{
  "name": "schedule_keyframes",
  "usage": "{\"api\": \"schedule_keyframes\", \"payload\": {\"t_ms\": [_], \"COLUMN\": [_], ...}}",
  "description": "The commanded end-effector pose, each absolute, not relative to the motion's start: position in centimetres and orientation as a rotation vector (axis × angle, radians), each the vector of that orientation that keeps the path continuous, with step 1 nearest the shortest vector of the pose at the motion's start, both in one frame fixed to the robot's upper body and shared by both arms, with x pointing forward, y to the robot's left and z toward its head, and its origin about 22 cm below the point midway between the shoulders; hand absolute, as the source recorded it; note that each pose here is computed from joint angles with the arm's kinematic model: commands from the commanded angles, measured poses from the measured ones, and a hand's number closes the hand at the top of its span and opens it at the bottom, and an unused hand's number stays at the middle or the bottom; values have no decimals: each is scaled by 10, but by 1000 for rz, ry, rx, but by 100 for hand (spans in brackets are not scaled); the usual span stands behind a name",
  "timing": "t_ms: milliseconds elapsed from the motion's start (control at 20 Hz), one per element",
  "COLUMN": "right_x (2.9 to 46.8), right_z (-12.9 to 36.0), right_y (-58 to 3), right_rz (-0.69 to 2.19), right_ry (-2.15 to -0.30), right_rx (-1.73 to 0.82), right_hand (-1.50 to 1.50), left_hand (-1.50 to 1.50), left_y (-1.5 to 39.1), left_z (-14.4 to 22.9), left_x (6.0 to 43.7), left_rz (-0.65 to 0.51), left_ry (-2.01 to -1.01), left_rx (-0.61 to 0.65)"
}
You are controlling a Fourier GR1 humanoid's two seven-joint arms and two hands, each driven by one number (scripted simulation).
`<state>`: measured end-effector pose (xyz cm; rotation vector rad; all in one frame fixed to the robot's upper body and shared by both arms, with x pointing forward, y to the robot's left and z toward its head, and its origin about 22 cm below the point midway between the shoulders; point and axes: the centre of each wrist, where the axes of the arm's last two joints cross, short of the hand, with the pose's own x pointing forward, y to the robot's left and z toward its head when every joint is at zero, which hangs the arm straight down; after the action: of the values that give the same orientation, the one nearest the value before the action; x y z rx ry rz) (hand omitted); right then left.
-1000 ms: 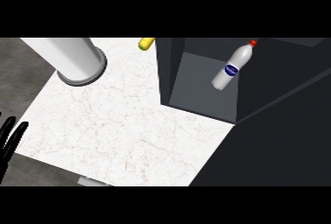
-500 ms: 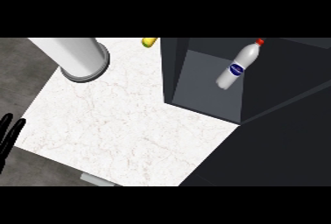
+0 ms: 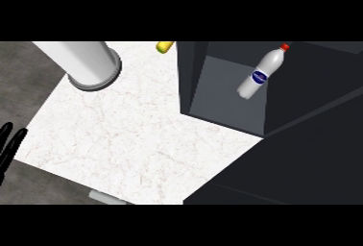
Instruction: Pick up the bottled water, place it into the cabinet and close the cabinet
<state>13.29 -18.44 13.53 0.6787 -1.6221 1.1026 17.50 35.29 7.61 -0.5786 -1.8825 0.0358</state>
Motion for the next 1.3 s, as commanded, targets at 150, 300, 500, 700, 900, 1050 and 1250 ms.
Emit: {"api": "schedule_keyframes", "payload": {"t_ms": [150, 300, 500, 700, 900, 1050, 1250], "right_x": [176, 196, 225, 256, 292, 314, 347], "right_z": [129, 129, 133, 146, 161, 172, 192], "right_y": [-163, -154, -135, -114, -97, -87, -73], "right_rz": [1046, 1028, 992, 872, 739, 629, 543], "right_ry": [-1570, -1537, -1526, -1565, -1579, -1606, -1623], "right_rx": [547, 528, 524, 456, 360, 288, 234], "right_hand": [150, 150, 150, 150, 150, 150, 150], "left_hand": [-150, -150, -150, -150, -150, -150, -150], "left_y": [358, 360, 362, 363, 370, 370, 370], "left_z": [72, 76, 72, 65, 68, 64, 61], "left_x": [177, 179, 177, 173, 176, 174, 173], "left_rz": [59, 36, 59, 71, 98, 96, 107], "left_ry": [-1876, -1870, -1861, -1851, -1873, -1862, -1867], "left_rx": [-559, -567, -563, -557, -536, -530, -541]}}
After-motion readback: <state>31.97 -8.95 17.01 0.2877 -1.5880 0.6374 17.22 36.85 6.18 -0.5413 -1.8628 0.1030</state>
